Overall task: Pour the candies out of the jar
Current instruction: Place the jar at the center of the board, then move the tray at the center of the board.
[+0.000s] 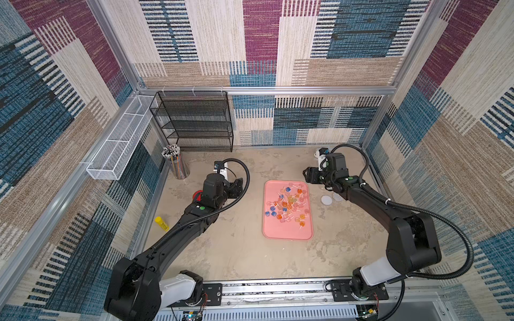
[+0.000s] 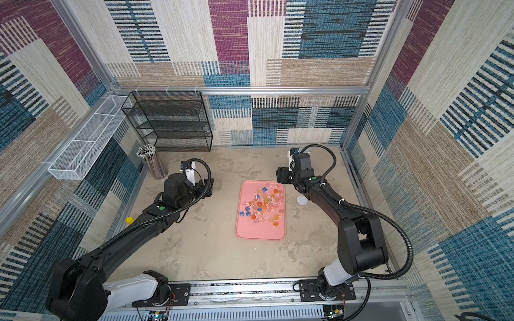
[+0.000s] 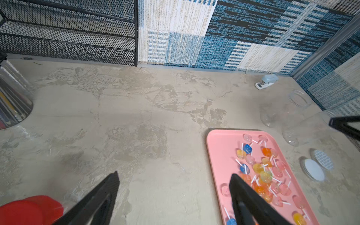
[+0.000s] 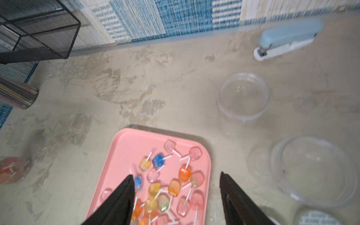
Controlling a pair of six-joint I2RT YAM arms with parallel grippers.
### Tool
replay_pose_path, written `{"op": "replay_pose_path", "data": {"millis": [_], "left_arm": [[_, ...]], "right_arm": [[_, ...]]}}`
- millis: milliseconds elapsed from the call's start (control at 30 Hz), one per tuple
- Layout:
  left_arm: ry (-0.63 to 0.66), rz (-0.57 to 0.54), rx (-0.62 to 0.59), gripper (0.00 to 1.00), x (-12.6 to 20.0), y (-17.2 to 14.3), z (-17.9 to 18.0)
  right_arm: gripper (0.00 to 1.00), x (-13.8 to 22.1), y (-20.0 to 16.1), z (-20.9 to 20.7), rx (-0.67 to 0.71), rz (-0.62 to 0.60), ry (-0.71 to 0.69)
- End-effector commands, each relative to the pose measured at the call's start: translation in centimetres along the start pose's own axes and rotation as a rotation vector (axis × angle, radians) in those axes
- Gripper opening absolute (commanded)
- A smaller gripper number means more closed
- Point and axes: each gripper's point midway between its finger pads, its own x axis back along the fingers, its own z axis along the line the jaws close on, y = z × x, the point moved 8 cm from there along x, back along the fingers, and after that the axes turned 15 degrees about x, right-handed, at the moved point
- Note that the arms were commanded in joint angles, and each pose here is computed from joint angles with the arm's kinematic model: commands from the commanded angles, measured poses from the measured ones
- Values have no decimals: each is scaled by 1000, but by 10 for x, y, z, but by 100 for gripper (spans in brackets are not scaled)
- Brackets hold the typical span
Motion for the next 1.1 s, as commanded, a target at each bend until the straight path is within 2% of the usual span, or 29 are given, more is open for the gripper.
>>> {"op": "replay_pose_path", "data": {"millis": [0, 200, 333, 600, 933, 1067], "left_arm": [[-8, -52, 13, 91, -1, 6, -1], [-43, -35, 24, 91, -7, 6, -6], [-51, -30, 23, 91, -5, 6, -6], [-43, -35, 25, 91, -1, 4, -4], [-16, -53, 20, 91, 3, 6, 0], [-3, -60, 20, 91, 5, 6, 1]], "right_arm": [[59, 5, -31, 10, -85, 78, 86], [44, -2, -84, 9, -126, 197, 83], [39, -7, -101, 3, -121, 234, 26], [30, -23, -108, -4, -111, 253, -19], [18, -35, -112, -1, -138, 257, 28], [9, -38, -109, 0, -146, 241, 40]]}}
